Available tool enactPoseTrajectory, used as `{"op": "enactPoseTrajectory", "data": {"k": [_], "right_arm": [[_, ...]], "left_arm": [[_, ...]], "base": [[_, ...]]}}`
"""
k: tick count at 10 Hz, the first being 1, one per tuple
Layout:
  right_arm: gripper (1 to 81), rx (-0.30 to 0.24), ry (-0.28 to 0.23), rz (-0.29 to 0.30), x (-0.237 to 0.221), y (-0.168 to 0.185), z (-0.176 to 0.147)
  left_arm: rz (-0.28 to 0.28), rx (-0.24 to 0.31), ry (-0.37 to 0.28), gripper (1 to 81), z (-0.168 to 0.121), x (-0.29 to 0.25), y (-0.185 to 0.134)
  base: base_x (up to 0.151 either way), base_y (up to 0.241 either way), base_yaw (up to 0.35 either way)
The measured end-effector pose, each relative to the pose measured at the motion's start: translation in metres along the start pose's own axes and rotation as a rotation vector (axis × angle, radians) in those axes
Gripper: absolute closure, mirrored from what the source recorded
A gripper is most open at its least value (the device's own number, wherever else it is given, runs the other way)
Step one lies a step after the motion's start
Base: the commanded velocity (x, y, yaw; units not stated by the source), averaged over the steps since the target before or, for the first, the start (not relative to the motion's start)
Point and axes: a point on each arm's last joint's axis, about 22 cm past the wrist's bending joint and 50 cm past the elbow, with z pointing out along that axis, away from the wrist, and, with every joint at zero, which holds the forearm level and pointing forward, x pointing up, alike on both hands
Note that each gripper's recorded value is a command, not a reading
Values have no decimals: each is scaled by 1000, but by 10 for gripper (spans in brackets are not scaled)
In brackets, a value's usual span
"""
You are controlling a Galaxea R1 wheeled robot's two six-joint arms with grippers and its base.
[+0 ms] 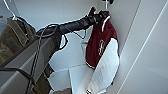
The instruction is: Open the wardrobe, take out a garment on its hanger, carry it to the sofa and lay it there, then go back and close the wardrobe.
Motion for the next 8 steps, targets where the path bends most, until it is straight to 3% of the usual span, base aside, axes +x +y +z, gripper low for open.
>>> {"op": "enactPoseTrajectory", "data": {"k": [2, 8], "right_arm": [[10, 0, 0, 0, 0, 0, 0], [10, 0, 4, 0, 1, 0, 0]], "left_arm": [[16, -7, 13, 10, -1, 9, 5], [9, -62, -26, 10, 2, -9, 23]], "base": [[0, 0, 0], [0, 0, 0]]}}
